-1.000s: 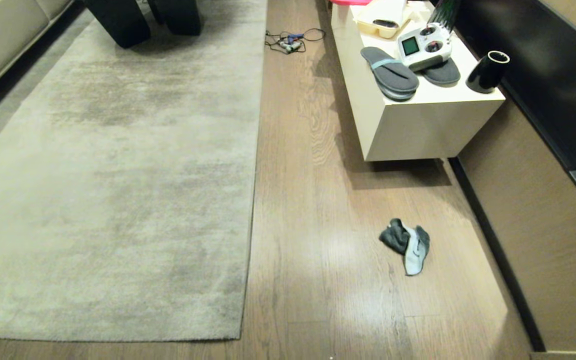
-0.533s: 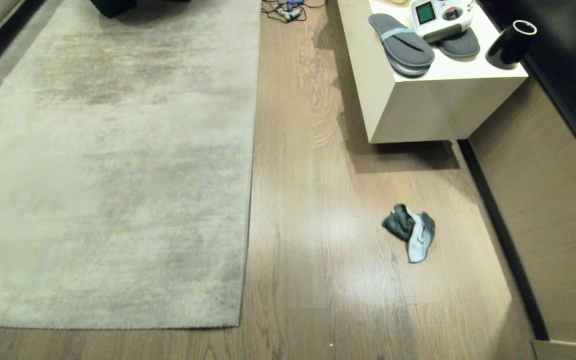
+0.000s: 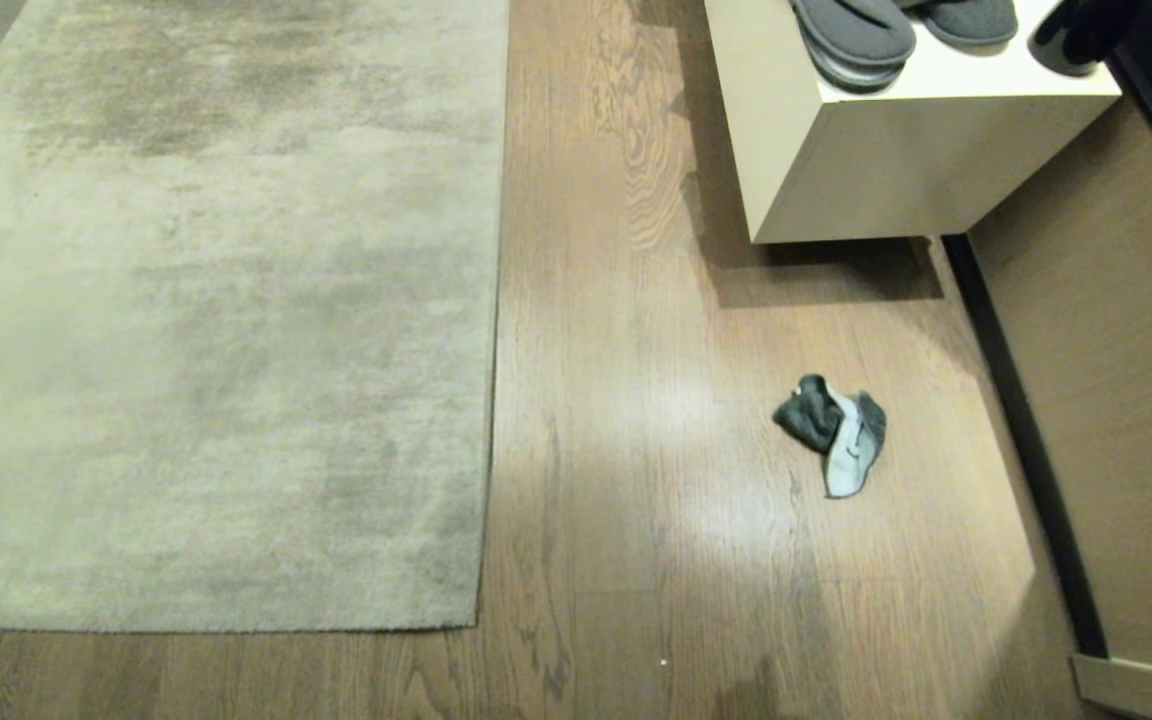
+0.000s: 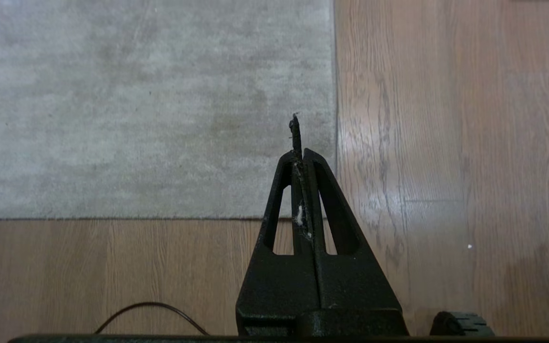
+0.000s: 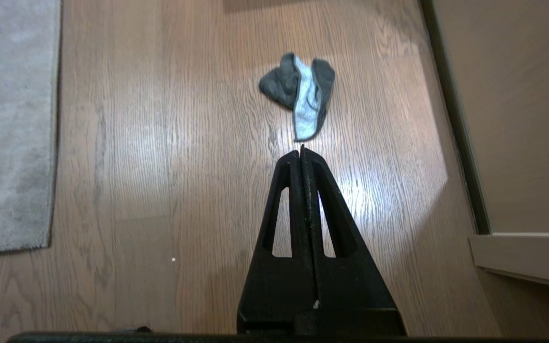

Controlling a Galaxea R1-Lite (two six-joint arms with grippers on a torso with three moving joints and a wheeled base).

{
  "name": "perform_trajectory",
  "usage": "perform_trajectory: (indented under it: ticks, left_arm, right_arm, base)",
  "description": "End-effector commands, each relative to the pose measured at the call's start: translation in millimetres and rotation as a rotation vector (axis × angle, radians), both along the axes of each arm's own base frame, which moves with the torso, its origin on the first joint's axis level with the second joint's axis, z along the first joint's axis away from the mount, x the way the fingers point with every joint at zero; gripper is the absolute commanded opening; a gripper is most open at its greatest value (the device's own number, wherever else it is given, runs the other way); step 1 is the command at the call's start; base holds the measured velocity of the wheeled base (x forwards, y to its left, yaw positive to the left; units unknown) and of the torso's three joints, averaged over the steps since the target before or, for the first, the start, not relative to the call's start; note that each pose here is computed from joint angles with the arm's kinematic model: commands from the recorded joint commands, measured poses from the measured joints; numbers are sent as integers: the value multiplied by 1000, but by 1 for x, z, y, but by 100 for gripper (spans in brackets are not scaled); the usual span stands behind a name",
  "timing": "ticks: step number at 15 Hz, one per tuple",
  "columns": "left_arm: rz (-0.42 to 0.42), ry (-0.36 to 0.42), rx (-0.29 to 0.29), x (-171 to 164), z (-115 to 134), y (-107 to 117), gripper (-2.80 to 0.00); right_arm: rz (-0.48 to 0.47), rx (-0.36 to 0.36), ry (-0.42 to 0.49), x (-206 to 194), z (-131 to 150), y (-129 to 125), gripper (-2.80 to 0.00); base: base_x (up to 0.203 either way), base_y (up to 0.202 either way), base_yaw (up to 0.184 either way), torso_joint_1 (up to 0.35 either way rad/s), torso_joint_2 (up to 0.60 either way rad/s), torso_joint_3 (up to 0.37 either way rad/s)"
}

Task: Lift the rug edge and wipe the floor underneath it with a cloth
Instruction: Pick up the rag

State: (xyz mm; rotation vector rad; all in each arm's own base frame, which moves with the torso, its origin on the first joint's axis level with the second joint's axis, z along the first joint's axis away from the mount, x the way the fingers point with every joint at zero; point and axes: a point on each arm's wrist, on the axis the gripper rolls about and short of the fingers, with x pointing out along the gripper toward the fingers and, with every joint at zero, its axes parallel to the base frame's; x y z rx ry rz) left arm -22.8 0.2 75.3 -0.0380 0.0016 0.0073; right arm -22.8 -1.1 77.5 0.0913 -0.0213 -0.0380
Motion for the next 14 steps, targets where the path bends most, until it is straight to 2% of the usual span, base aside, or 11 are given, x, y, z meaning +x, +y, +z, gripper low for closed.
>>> perform_trajectory:
  ticks: [1,14]
  left_arm:
    - [0,1,-2,0,0,0,-280]
    - [0,1,-2,0,0,0,-280]
  right_arm:
    - [1,0,0,0,0,0,-280]
    - [1,0,1,0,0,0,-280]
  base:
    - [0,0,0,2,6,-193]
    - [0,0,0,4,3,-200]
